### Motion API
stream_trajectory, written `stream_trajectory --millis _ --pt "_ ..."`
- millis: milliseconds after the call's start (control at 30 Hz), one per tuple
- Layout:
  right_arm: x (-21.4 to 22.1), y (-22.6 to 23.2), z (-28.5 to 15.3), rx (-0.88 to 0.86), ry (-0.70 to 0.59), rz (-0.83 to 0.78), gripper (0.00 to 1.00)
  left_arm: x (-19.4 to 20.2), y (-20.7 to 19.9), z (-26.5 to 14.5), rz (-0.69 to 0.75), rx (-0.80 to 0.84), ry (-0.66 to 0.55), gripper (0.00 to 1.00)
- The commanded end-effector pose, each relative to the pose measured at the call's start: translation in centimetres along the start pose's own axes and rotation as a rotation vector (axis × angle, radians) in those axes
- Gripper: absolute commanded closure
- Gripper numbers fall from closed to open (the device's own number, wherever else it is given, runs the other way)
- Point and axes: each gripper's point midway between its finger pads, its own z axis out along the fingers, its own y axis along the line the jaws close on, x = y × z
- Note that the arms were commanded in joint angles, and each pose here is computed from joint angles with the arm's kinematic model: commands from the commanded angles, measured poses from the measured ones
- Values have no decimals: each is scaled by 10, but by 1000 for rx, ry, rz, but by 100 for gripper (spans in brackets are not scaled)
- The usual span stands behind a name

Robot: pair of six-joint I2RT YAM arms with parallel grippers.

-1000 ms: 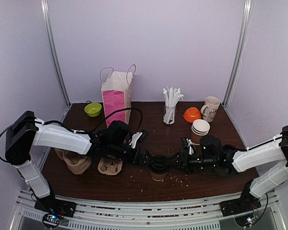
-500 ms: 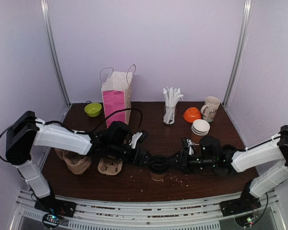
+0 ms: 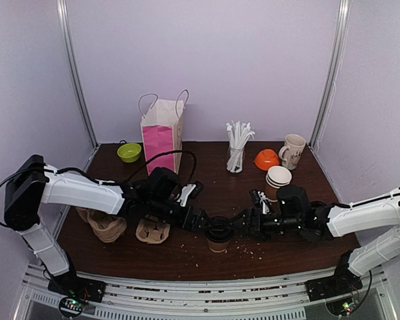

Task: Pack the takeout coffee

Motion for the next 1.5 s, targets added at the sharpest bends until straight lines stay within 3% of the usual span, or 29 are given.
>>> stream_trajectory --millis 0,100,367,600,933,1033,1200,1467 --pt "19 0 6 6 80 -26 24 -16 -17 -12 36 32 -44 11" --pt "24 -1 9 5 97 -25 25 -18 -19 -12 40 38 -46 2" --pt "39 0 16 2 161 -40 24 -15 -27 -24 57 56 -59 2" --pt "38 -8 20 20 143 -10 34 4 -20 -22 48 55 -24 7" --pt "36 -24 20 72 108 31 35 8 -14 -11 45 59 -6 8" --pt "34 -17 20 35 97 35 31 9 -13 -9 43 59 0 9" --pt "28 0 14 -21 75 8 18 9 -13 -8 45 59 -1 9" --pt "34 10 5 -42 95 -38 18 10 -15 -11 41 70 -8 9"
